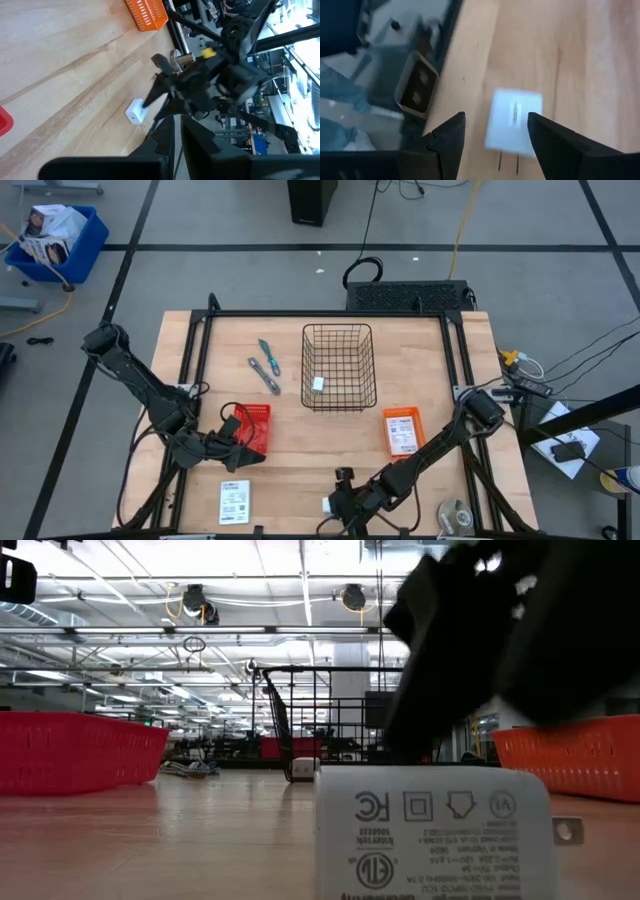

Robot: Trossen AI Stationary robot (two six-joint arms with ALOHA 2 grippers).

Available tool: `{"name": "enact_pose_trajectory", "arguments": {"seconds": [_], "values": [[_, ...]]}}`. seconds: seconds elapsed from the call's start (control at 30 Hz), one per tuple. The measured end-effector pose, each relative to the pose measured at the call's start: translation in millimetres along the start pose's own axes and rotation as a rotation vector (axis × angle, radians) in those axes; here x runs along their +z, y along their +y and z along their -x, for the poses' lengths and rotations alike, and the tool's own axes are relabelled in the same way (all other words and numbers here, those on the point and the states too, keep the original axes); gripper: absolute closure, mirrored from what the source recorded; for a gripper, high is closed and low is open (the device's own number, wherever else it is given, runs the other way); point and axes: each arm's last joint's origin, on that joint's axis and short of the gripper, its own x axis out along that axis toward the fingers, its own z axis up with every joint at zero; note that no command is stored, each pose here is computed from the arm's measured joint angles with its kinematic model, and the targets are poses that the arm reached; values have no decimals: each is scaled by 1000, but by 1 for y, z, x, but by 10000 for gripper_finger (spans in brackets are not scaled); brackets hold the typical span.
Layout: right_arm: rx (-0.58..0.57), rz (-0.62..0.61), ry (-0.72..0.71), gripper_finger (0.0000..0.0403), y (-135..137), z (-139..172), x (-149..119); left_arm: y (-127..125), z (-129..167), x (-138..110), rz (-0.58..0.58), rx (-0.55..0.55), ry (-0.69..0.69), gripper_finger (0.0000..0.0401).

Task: Pick and place items into bin
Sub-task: Put the white charger adapter into the wire basket

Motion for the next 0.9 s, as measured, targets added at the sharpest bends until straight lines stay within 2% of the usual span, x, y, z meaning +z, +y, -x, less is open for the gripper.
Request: {"name": "enact_pose_trajectory", "arguments": {"seconds": [0.13,0.37,0.8,0.9], "values": [[-26,-38,0,197,0,-7,-4,-1,0,0,6,-6,0,366],[-60,-27,46,197,-5,-18,-14,-1,0,0,8,-6,0,366],[-21,40,-13,198,-3,-21,-8,-1,0,0,9,-5,-3,366],[-27,42,-10,209,-6,-21,-7,-1,0,0,9,-5,-3,366]]}}
